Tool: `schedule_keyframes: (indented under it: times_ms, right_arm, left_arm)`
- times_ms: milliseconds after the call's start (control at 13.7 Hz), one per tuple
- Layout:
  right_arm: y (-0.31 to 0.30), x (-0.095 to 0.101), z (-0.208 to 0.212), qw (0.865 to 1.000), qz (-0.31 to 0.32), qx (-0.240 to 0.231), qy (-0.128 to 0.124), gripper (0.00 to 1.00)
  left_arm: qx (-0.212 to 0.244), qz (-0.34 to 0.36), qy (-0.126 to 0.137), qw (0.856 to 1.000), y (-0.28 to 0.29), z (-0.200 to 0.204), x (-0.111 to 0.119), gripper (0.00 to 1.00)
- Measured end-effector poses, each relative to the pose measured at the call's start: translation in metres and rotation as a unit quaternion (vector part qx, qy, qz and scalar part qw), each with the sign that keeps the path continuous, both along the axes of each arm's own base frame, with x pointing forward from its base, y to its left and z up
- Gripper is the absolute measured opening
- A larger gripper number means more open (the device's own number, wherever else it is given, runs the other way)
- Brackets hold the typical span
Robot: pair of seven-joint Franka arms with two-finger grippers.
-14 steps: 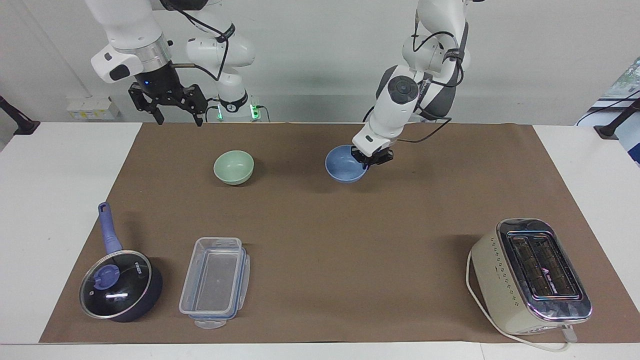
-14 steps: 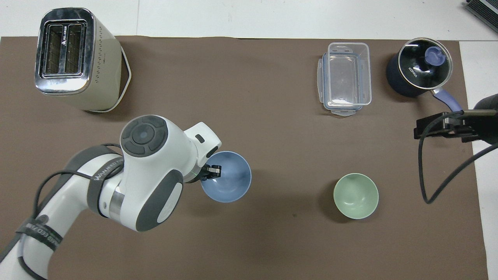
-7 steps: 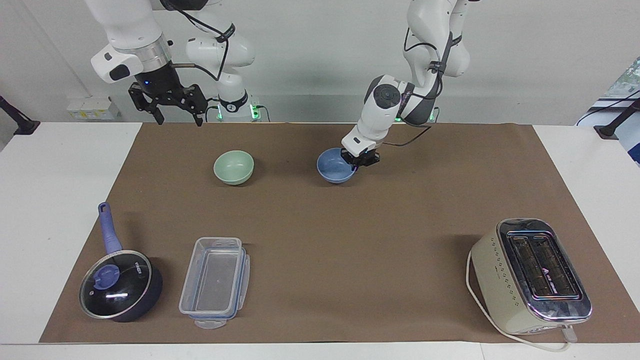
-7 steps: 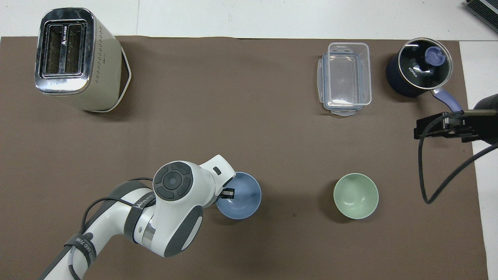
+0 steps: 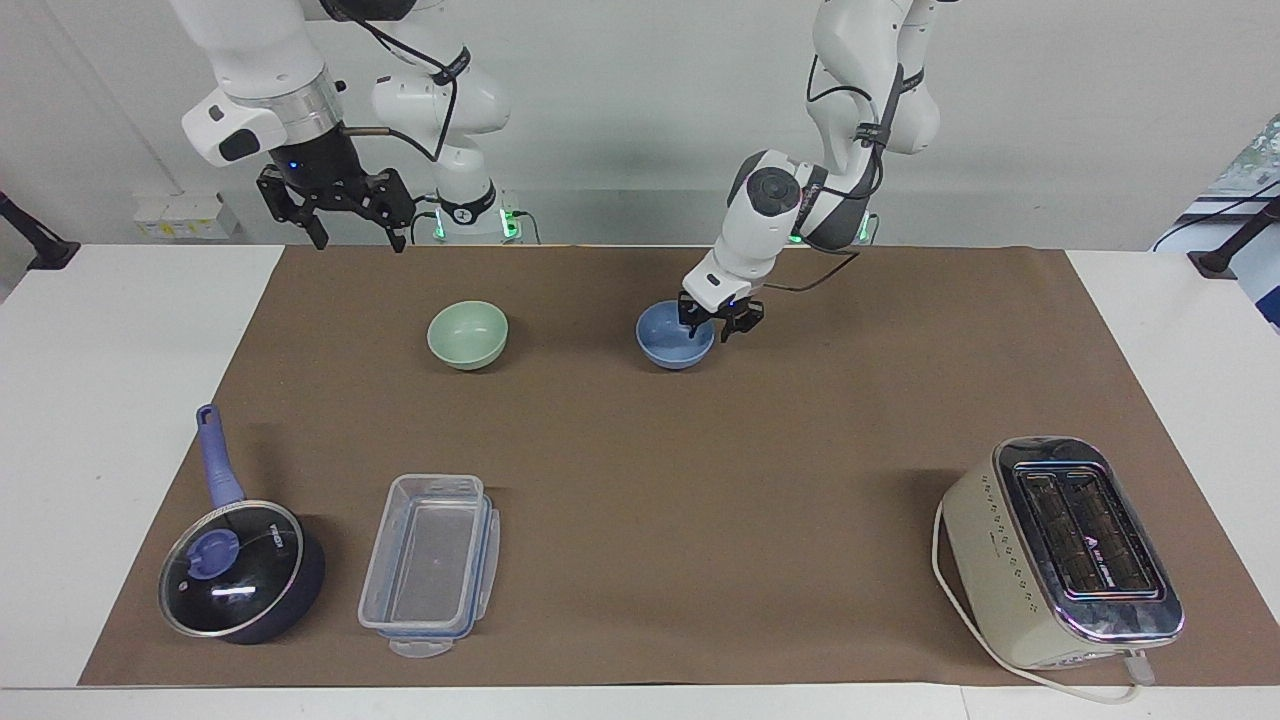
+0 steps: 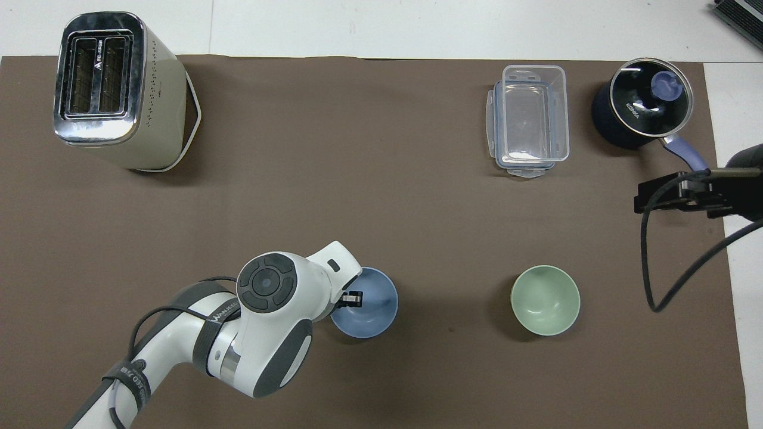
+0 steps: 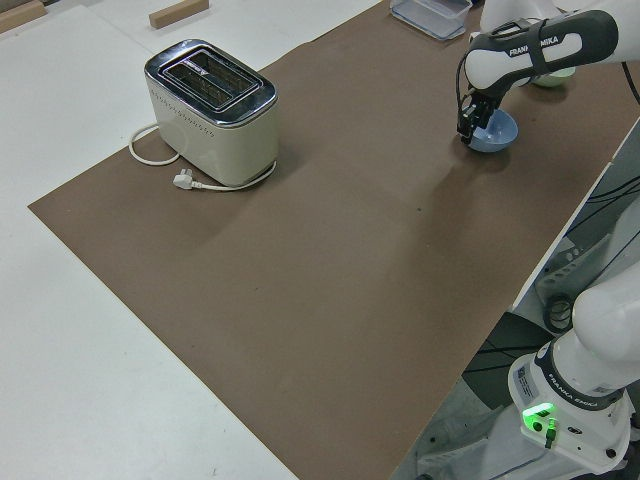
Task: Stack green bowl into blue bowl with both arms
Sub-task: 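Release the blue bowl and withdraw the left gripper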
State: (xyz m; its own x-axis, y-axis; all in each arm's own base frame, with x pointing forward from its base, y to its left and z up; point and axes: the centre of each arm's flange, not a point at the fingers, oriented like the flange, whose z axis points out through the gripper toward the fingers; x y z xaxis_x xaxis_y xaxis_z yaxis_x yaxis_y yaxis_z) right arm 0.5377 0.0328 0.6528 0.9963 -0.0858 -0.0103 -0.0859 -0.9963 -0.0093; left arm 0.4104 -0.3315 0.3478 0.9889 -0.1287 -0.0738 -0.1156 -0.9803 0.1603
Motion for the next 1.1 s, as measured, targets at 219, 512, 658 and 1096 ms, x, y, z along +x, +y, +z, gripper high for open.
schedule_keyframes:
  times_ms: [219,512,658,1096]
  right_arm:
    - [0.0,0.0,0.0,1.0,0.0,0.0,0.0,1.0]
    - [0.0,0.0,0.0,1.0,0.0,0.0,0.0,1.0]
    - [-0.001,0.0,-0.001,1.0,-0.001,0.0,0.001,1.0]
    - [-0.021,-0.015,-0.043,1.0,0.003,-0.002,0.008,1.0]
  left_arm:
    - [-0.005,0.015,0.009,1.0,0.011,0.04,0.02,1.0]
    - [-0.017,0.045,0.008,0.999,0.039,0.105,0.061,1.0]
    - [-0.025,0.057,-0.001,0.998,0.052,0.137,0.077,1.0]
    - [0.0,0.064,-0.062,0.996,0.111,0.194,0.121,1.0]
